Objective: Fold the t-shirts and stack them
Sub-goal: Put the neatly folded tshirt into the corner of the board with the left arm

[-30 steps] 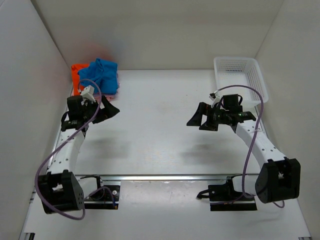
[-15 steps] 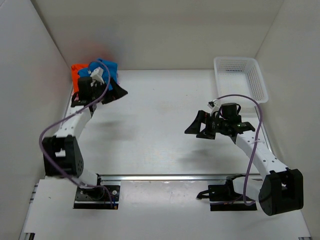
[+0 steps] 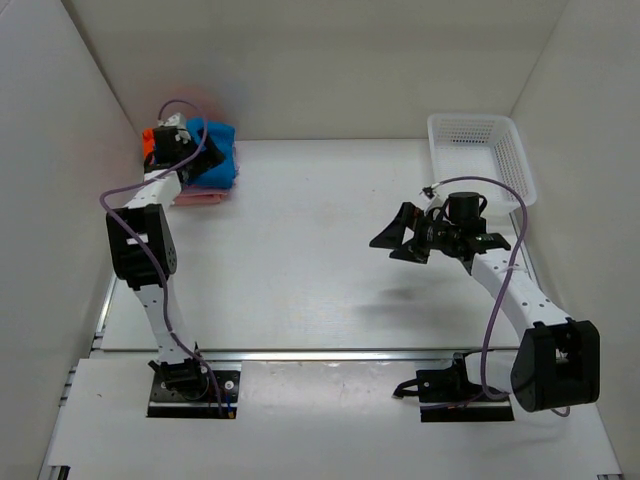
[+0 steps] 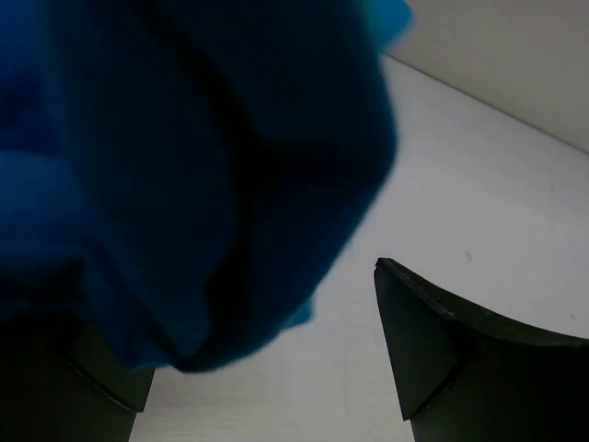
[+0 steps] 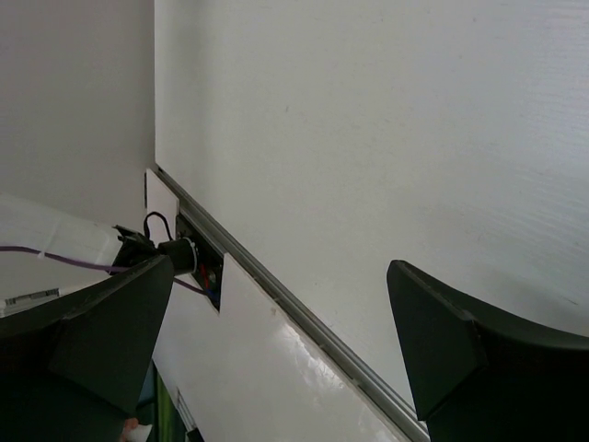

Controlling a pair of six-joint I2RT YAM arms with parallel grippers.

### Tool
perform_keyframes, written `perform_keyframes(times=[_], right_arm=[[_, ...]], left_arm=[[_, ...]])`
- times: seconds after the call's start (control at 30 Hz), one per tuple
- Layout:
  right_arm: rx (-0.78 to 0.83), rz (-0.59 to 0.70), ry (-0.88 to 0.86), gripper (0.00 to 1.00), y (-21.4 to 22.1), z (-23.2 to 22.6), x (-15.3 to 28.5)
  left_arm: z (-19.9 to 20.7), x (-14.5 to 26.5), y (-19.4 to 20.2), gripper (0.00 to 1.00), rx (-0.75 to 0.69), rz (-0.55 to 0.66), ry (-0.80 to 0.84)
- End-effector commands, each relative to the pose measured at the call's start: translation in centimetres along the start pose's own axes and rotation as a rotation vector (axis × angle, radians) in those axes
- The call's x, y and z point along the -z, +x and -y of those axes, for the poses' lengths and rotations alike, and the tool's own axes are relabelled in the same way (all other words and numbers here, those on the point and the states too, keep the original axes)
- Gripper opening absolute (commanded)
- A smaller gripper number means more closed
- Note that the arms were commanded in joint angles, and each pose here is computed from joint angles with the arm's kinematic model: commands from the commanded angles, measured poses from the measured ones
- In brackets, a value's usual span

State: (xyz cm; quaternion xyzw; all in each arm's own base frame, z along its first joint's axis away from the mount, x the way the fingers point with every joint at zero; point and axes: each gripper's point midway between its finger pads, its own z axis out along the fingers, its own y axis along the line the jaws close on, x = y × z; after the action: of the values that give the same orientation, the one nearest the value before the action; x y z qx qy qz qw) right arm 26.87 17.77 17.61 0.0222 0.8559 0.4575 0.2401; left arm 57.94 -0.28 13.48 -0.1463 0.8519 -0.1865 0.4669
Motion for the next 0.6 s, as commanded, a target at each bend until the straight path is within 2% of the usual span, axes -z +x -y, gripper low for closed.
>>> perform_keyframes(times=[0.0, 0.1, 0.27, 0.4, 0.57], right_arm=[[0.032, 0.03, -0.063, 0.99, -1.7, -1.7, -0.1], [0.023, 0.015, -0.067, 0.99, -1.5, -1.3, -0.8], [-0.015, -0.017, -0.065, 0.99, -1.0, -0.3, -2.1], [-0.023, -0.033, -0.066, 0.99, -0.9, -0.2, -2.6], [-0.047, -0.035, -0.064, 1.0, -0.8, 0.1, -2.9]], left_arm=[[-6.1, 2.5, -7.3, 0.98, -0.034, 0.179, -0.21], [-9.5, 2.9, -8.4, 0.99, 0.009, 0.198, -0.237], [-10.6, 2.4, -7.7, 0.98, 0.105, 0.205, -0.149], [-8.5, 2.0, -7.7, 0.99, 0.138, 0.208, -0.022], [-4.6, 3.3, -10.6, 0.98, 0.167, 0.266, 0.13]])
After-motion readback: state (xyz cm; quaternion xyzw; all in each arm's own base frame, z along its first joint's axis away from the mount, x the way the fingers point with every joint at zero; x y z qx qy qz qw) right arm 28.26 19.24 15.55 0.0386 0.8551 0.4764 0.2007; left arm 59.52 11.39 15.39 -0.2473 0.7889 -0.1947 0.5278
